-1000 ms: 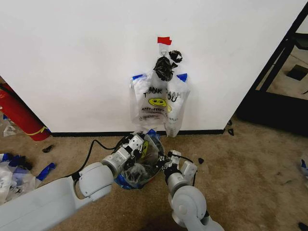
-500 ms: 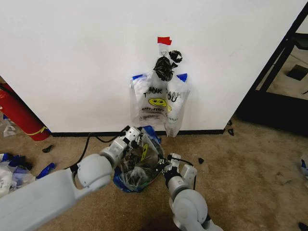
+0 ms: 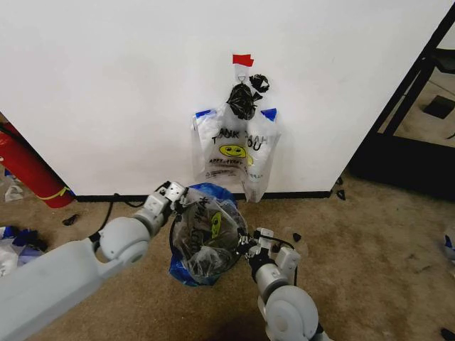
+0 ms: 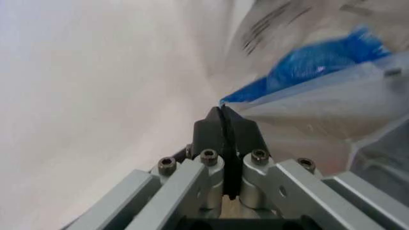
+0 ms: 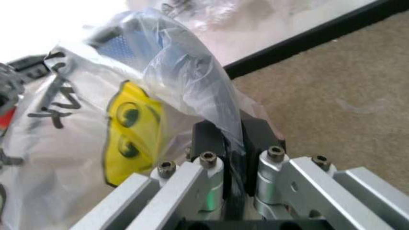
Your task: Pick up the garbage bag from the wall and place it over the trash bin.
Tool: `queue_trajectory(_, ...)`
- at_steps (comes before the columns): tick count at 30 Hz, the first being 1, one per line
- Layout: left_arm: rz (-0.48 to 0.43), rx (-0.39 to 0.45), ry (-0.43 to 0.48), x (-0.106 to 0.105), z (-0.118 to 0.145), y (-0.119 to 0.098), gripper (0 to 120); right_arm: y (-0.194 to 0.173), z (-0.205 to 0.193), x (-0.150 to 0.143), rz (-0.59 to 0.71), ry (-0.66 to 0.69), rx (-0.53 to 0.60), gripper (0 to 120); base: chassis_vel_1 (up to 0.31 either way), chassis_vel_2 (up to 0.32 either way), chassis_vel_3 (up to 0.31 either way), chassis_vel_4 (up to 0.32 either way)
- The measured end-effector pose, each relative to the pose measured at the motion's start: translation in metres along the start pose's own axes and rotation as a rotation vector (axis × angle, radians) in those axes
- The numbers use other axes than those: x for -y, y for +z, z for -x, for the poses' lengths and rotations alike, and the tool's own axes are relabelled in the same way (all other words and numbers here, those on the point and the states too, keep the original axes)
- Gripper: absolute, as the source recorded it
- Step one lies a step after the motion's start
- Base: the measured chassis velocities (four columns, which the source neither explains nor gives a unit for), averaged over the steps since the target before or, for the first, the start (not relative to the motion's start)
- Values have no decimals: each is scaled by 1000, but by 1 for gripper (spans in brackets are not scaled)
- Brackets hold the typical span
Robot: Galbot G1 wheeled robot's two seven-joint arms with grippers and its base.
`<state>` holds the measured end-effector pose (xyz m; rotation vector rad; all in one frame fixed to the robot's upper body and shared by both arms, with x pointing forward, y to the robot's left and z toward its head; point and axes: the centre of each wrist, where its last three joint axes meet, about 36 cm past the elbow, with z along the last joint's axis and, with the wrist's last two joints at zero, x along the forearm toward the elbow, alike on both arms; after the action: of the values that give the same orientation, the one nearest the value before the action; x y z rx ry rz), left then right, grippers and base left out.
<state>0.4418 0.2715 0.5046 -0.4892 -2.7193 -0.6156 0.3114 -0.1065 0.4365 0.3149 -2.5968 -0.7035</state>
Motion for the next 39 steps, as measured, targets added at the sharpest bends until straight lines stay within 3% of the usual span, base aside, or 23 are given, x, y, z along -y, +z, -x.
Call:
queue_trajectory(6,-40,-17,-9,-16,-9,9,0,-1,-8,6,18,-59,22,1,0,0,0,0)
queue_trajectory(13,-60,-33,25,-19,-19,18,0,-7,-13,10,42,-92,53,1,0,0,0,0)
queue_trajectory(18,-96,-32,36,-18,-27,10,0,-9,-10,8,67,-53,63,1,0,0,0,0)
queue_trajectory(21,-122,-37,27,-15,-32,2,11,-7,-7,7,78,-26,62,1,0,0,0,0)
queue_trajectory(22,-146,-25,24,-10,-41,-8,26,-8,-3,9,91,10,64,1,0,0,0,0)
queue_trajectory(25,-151,-7,37,-3,-55,-16,39,-11,0,10,105,29,62,1,0,0,0,0)
queue_trajectory(29,-179,29,43,10,-68,-20,49,-14,1,11,122,37,65,1,0,0,0,0)
queue_trajectory(31,-282,88,54,26,-71,-21,59,-16,-1,14,141,58,74,1,0,0,0,0)
queue_trajectory(33,-440,149,78,39,-71,-16,68,-18,-3,18,157,84,82,1,0,0,0,0)
queue_trajectory(34,-440,149,78,39,-71,-16,68,-18,-3,18,157,84,82,1,0,0,0,0)
queue_trajectory(37,-675,193,124,52,-79,-4,81,-23,-4,24,185,112,86,1,0,0,0,0)
queue_trajectory(39,-782,213,136,57,-83,6,90,-28,-5,27,213,131,93,1,0,0,0,0)
